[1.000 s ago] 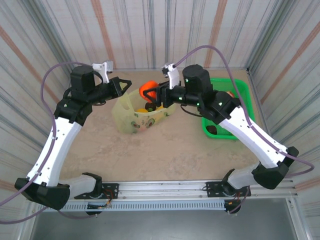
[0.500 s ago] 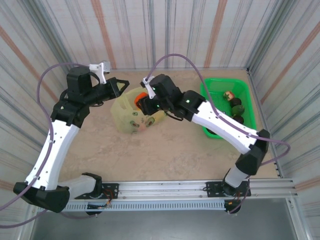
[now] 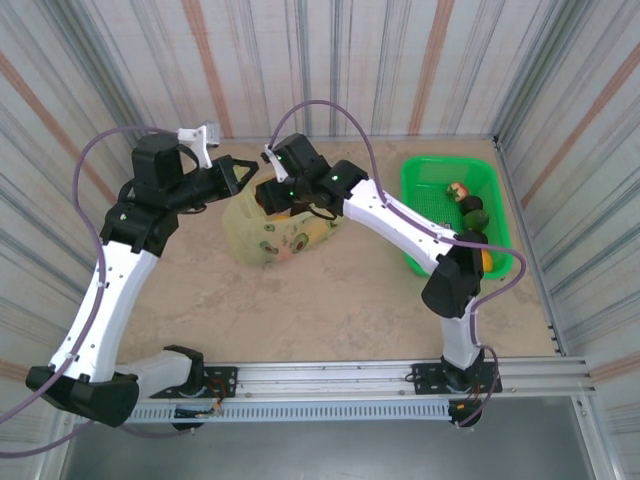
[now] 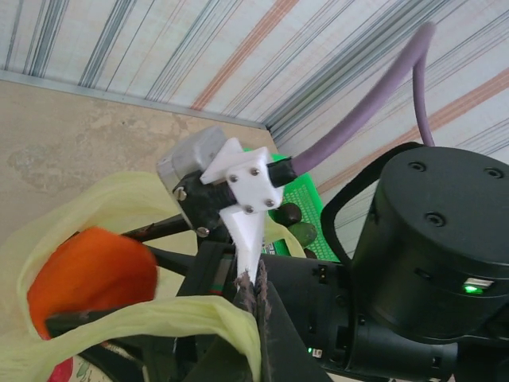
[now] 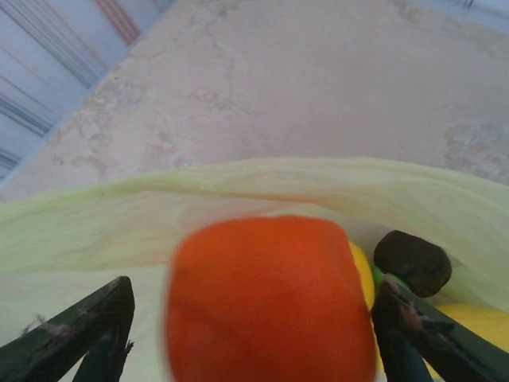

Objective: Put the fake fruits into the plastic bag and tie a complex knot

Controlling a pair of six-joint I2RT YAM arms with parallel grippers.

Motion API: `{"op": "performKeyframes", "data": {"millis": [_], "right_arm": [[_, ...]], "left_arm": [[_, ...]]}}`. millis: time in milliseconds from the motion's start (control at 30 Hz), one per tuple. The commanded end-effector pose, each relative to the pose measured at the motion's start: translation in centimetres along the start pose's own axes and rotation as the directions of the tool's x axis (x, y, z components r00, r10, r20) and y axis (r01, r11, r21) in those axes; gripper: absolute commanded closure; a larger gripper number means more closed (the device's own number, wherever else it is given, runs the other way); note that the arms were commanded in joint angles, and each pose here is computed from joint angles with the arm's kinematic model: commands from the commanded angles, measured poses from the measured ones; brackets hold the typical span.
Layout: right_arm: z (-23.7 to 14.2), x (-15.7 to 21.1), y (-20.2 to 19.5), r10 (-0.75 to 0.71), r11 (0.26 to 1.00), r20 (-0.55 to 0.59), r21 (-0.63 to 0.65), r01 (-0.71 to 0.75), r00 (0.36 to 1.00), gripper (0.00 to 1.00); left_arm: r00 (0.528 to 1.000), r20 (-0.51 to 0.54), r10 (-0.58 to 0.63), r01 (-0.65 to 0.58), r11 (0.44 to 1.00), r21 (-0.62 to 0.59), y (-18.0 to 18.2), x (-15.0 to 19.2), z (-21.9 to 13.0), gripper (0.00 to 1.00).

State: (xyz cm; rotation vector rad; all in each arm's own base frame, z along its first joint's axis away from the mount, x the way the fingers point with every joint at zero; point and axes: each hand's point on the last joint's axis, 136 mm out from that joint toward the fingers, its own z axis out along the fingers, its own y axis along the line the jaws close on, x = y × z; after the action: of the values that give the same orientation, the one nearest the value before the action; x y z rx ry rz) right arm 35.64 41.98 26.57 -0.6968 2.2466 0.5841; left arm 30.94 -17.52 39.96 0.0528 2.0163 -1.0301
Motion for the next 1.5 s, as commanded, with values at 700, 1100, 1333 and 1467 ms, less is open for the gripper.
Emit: {"op": "performKeyframes", "data": {"millis": [700, 1100, 1333, 1467], "right_arm": [[-19.9, -3.1, -5.6, 0.234, 0.963, 0.308, -0.203, -0.177, 0.922, 0.35], [-24.2, 5.9, -18.3, 0.422, 0.86, 0.432, 0.087, -0.503, 0.797, 0.34], [-24.4, 14.1, -27.1, 0.589, 0.608, 0.435, 0.317, -0.728, 0.681, 0.32], [-23.3, 17.6, -31.2, 0.622, 0.468, 0.39, 0.511, -0.721, 0.679, 0.27]], "left_arm": [[1.0, -0.02, 0.019, -0.019, 1.0, 0.004, 0.4, 0.6, 0.5, 1.0], [0.999, -0.03, 0.042, -0.041, 0.999, 0.031, -0.8, 1.2, 0.3, 1.0], [0.998, -0.023, 0.054, -0.053, 0.997, 0.05, -1.3, 1.1, 0.2, 1.0], [0.998, -0.019, 0.06, -0.059, 0.996, 0.066, -1.5, 1.3, 0.6, 1.0]]}}
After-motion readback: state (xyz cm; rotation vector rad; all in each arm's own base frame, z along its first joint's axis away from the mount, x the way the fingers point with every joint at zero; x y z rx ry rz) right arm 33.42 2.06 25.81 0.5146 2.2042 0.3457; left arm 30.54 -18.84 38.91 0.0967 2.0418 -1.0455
